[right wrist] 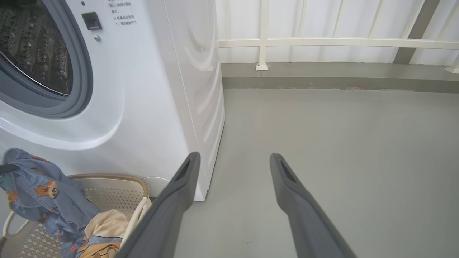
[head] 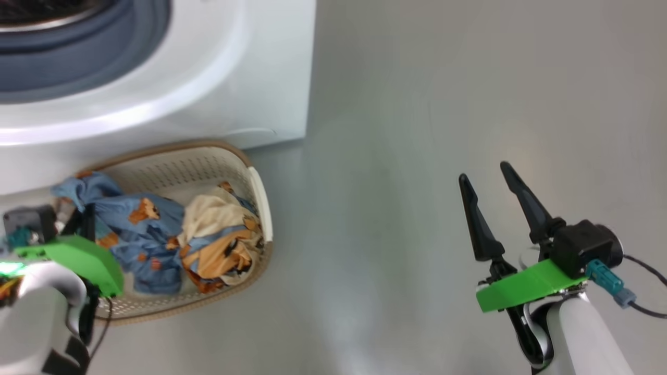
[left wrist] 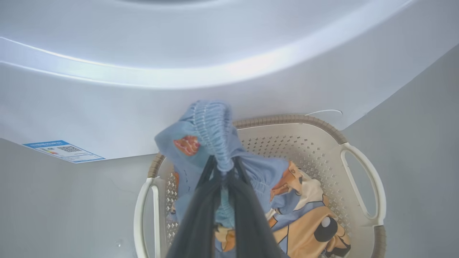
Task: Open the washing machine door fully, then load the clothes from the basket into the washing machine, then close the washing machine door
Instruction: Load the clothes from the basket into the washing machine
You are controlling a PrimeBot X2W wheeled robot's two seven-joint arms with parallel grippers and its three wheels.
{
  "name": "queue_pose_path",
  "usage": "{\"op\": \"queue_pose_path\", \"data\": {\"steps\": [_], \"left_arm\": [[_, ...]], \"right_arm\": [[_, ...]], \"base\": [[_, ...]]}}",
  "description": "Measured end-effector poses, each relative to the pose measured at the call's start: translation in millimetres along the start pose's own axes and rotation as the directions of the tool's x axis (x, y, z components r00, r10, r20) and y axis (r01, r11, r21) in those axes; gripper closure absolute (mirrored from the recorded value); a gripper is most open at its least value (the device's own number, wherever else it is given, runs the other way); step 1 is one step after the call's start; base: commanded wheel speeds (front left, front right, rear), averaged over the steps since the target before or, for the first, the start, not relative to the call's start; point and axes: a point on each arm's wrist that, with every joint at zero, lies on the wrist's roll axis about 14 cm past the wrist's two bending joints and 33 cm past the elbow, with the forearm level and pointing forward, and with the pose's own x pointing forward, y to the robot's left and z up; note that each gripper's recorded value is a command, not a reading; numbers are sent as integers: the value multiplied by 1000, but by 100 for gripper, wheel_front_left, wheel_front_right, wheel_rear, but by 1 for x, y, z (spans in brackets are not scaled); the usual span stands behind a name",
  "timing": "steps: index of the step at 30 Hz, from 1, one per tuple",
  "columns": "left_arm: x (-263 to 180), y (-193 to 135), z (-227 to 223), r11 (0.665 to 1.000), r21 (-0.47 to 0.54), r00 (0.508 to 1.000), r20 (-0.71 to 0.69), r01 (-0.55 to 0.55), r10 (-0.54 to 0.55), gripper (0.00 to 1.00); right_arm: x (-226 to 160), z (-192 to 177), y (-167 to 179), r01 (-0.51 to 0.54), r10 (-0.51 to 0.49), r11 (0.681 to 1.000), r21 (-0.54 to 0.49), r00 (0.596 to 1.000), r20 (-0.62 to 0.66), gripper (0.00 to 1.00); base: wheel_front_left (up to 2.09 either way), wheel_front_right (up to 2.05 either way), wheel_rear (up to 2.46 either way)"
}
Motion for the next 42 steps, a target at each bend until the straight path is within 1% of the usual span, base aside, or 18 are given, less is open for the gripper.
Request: {"op": "queue_pose_path", "data": {"steps": [7, 16, 17, 23, 30, 34, 42], "left_arm": [[-42, 3, 24, 999, -50, 992, 122, -18, 24, 100], [-99, 12, 54, 993, -107, 956, 280, -54, 82, 100], [-99, 12, 54, 993, -107, 956, 280, -54, 82, 100], [-132, 16, 64, 988, -135, 929, 350, -78, 121, 100], [-159, 10, 71, 983, -170, 902, 409, -70, 135, 100], [-170, 9, 74, 978, -196, 888, 434, -70, 150, 100], [-181, 6, 76, 976, -206, 875, 458, -66, 156, 100]], "right_arm": [[-10, 13, 10, -21, 21, 1000, 11, 999, 27, 0], [-25, 30, 23, -52, 51, 998, 17, 997, 64, 0], [-25, 30, 23, -52, 51, 998, 17, 997, 64, 0], [-33, 42, 30, -68, 66, 998, 18, 993, 94, 0], [-46, 50, 29, -64, 61, 998, 19, 992, 112, 0], [-51, 53, 30, -66, 63, 998, 21, 991, 120, 0], [-54, 60, 31, -69, 65, 997, 26, 988, 140, 0]], "base": [[0, 0, 0], [0, 0, 0], [0, 0, 0], [0, 0, 0], [0, 0, 0], [0, 0, 0], [0, 0, 0]]}}
